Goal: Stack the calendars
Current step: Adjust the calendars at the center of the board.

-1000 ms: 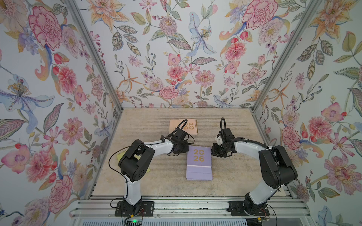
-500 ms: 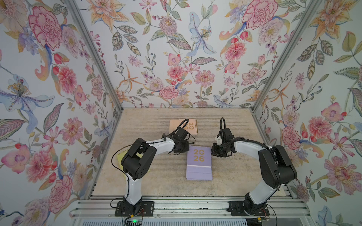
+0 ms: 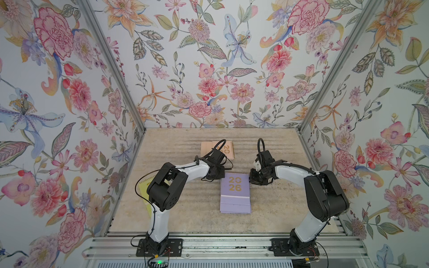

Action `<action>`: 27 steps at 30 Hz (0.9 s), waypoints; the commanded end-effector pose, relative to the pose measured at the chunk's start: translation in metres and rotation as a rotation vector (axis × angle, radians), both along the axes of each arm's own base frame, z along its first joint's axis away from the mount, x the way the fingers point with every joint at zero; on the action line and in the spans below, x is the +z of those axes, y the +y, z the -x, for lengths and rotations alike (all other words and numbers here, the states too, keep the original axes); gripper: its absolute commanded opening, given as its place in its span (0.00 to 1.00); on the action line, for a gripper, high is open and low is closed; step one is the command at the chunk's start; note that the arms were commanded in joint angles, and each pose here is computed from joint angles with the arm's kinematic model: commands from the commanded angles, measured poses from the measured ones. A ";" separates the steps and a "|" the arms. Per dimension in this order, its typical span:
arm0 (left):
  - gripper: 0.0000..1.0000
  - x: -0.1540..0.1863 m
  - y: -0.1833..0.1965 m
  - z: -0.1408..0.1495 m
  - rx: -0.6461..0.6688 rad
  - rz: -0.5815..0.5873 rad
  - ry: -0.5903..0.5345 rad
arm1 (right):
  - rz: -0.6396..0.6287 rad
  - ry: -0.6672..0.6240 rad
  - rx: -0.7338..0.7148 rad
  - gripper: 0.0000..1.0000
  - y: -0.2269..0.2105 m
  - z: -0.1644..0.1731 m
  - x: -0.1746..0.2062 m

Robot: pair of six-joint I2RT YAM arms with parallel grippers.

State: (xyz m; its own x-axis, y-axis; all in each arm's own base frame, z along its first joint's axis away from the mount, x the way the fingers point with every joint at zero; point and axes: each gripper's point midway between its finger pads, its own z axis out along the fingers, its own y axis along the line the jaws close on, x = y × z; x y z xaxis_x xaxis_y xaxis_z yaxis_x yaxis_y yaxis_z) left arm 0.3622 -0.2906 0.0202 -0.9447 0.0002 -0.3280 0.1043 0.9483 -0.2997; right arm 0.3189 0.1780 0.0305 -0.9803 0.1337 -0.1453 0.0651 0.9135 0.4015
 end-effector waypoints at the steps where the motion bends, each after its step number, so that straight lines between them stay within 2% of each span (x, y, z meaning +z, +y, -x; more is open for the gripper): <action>1: 0.00 -0.001 -0.019 0.003 -0.056 -0.003 -0.008 | 0.009 0.001 0.041 0.28 0.012 -0.001 0.001; 18: 0.00 0.001 -0.029 0.012 -0.066 0.014 -0.011 | 0.183 -0.003 0.093 0.29 0.004 -0.007 0.005; 27: 0.00 0.009 -0.014 0.008 -0.036 -0.002 -0.026 | 0.159 -0.010 0.049 0.33 -0.011 -0.012 0.016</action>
